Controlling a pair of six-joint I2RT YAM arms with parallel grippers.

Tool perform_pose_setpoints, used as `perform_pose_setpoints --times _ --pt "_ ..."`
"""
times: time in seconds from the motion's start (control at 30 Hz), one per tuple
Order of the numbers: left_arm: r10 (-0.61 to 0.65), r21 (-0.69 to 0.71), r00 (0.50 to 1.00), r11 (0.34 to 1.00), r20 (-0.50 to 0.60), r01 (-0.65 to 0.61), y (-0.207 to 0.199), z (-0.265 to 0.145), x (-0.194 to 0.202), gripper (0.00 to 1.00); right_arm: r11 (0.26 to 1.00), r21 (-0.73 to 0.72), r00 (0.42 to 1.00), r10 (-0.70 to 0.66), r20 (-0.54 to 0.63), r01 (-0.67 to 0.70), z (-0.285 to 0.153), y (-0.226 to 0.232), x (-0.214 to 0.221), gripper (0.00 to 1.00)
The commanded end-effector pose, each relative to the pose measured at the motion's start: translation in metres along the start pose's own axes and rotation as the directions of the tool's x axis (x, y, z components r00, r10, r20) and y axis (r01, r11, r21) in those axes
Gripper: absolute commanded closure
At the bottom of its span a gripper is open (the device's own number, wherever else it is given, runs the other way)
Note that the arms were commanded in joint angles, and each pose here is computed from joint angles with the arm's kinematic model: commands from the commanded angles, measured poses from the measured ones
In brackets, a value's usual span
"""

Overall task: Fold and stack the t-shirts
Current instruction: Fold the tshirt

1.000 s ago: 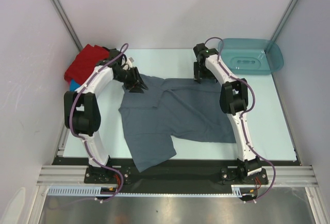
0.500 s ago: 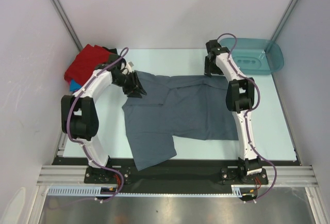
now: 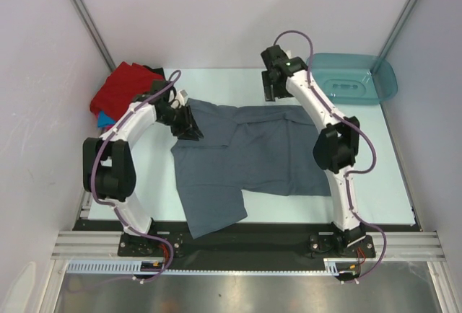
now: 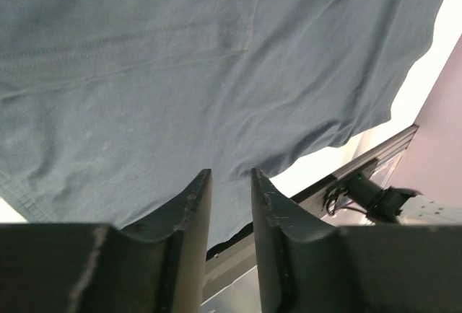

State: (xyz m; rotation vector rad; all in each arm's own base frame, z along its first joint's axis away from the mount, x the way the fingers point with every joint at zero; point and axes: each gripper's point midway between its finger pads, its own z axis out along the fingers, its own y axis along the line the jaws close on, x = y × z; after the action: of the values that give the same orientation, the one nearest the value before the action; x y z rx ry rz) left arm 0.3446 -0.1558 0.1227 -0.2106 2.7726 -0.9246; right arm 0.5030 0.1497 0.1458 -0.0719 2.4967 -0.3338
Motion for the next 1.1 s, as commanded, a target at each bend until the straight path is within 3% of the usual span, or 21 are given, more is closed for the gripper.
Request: perform_pose_setpoints --times 0.0,0.13,0.17,0.3,0.37,0.5,0.57,0.63,0.7,0.77,0.9,1.0,1.07 --pt "0.098 0.013 0.994 0.995 0.038 -0.098 -0.006 -0.013 0.006 0.69 0.981 0.162 0.993 0.112 -0.020 -0.108 -0.053 -0.075 0.007 0.00" --pt "0.107 -0.026 0.994 0.994 0.011 -0.107 0.005 -0.018 0.025 0.69 0.977 0.156 0.974 0.168 -0.151 -0.145 -0.069 -0.104 0.057 0.00" --pt "0.113 -0.031 0.994 0.993 0.008 -0.113 0.007 -0.019 0.029 0.69 0.986 0.091 0.960 0.156 -0.231 -0.138 -0.067 -0.095 0.082 0.00" --pt "0.117 -0.038 0.992 0.992 -0.051 -0.119 0.018 -0.024 0.062 0.66 0.957 -0.041 0.909 0.259 -0.326 -0.287 -0.106 -0.101 0.119 0.00" --pt "0.111 -0.026 0.991 0.993 -0.070 -0.113 0.017 -0.031 0.078 0.61 0.912 -0.029 0.854 0.371 -0.364 -0.409 -0.128 -0.125 0.135 0.00" --pt "0.046 -0.003 0.985 0.999 -0.166 -0.047 0.028 -0.031 0.124 0.63 0.802 -0.053 0.721 0.504 -0.475 -0.596 -0.142 -0.144 0.175 0.00" --pt "0.029 -0.066 0.990 0.997 -0.140 -0.038 0.042 -0.037 0.127 0.54 0.747 -0.066 0.660 0.538 -0.524 -0.661 -0.151 -0.145 0.190 0.00" --pt "0.000 -0.035 0.993 0.999 -0.114 -0.004 0.041 -0.036 0.129 0.44 0.742 -0.070 0.656 0.539 -0.529 -0.666 -0.154 -0.143 0.197 0.00" --pt "-0.045 0.006 0.998 0.999 -0.050 0.045 0.036 -0.035 0.123 0.46 0.740 -0.065 0.650 0.541 -0.533 -0.669 -0.156 -0.142 0.205 0.00" --pt "-0.063 -0.043 0.998 0.997 0.023 0.064 0.039 -0.042 0.115 0.31 0.740 -0.051 0.635 0.536 -0.556 -0.670 -0.154 -0.139 0.219 0.00" --pt "-0.116 -0.047 0.980 0.991 0.159 0.125 0.034 -0.057 0.107 0.13 0.735 -0.044 0.633 0.551 -0.545 -0.677 -0.151 -0.139 0.236 0.00" --pt "-0.176 -0.057 0.978 0.981 0.113 0.184 0.041 -0.049 0.124 0.00 0.724 -0.051 0.617 0.548 -0.565 -0.688 -0.145 -0.138 0.248 0.00" --pt "-0.186 -0.031 0.978 0.981 0.095 0.190 0.039 -0.048 0.131 0.00 0.727 -0.072 0.626 0.531 -0.571 -0.682 -0.145 -0.137 0.251 0.00"
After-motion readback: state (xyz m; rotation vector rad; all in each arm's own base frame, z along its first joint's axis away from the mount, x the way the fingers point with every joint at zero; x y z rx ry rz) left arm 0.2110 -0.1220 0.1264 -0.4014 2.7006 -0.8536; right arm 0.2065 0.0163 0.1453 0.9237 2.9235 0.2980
